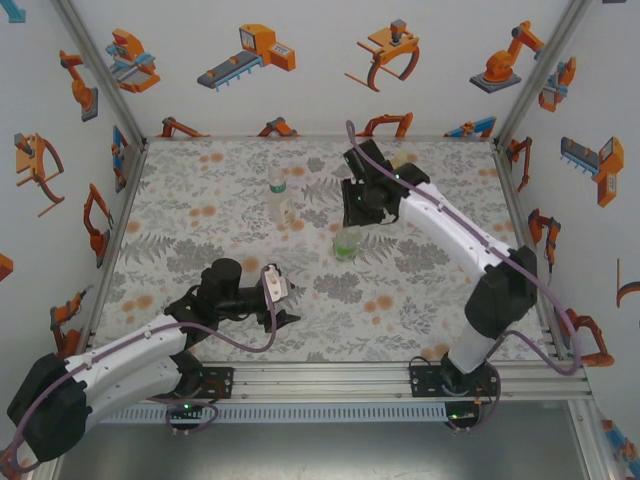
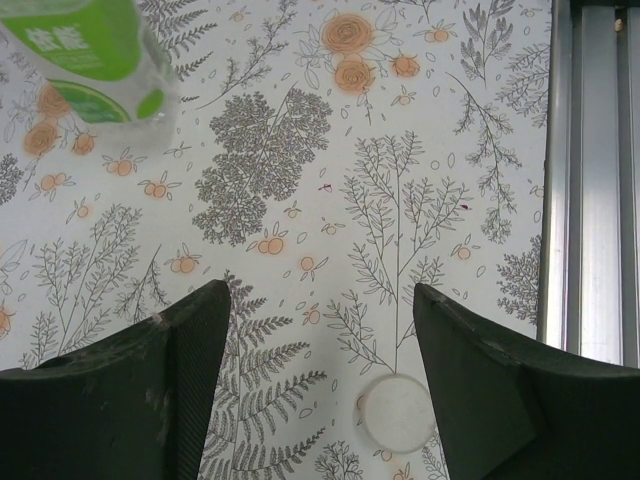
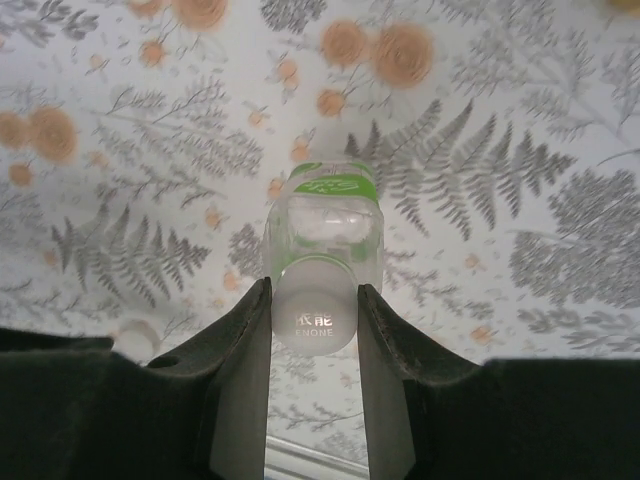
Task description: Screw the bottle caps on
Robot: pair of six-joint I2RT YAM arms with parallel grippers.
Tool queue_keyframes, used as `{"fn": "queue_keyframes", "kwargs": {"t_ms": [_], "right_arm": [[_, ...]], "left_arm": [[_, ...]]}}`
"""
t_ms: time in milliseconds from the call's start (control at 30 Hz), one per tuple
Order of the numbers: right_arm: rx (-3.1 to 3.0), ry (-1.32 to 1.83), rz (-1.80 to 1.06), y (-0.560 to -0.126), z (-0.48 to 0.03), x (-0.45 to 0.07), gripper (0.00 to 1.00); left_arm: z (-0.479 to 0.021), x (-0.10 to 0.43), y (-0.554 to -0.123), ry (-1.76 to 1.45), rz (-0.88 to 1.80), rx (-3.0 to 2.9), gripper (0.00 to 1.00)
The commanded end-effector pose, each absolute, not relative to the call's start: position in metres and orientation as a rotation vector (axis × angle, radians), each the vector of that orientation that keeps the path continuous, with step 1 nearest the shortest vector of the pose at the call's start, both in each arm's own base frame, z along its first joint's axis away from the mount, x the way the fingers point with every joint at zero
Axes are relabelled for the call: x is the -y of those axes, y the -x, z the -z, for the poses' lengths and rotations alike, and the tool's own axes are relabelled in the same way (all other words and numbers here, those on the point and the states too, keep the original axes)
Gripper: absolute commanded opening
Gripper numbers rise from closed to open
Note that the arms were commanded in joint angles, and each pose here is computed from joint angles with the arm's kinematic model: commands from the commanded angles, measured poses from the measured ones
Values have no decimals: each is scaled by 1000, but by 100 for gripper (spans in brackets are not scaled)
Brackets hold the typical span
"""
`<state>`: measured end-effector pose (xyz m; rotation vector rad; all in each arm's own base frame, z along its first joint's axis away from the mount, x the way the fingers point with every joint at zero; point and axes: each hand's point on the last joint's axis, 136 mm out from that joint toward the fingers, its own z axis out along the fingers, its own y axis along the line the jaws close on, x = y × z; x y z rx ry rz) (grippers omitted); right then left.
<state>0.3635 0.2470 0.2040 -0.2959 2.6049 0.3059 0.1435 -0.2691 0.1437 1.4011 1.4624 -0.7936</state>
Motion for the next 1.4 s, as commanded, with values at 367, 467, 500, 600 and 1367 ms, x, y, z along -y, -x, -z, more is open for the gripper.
{"fn": "queue_keyframes", "kwargs": {"t_ms": [367, 467, 500, 600, 1367], "right_arm": [[-2618, 355, -151, -467, -188, -227, 0], [-2632, 363, -149, -478, -182, -228, 0], [-2634, 367, -143, -481, -180, -228, 0], [-2637, 377, -152, -487, -174, -231, 0], [-2568, 366, -175, -495, -200, -232, 43]], "left_arm": [[-144, 264, -170, -1326, 641, -1529, 65], [-144, 262, -173, -1318, 622, -1535, 65], [-143, 262, -172, -1318, 621, -1535, 65], [-144, 261, -173, -1312, 618, -1535, 65], [-149, 229, -207, -1108, 364, -1619, 65]]}}
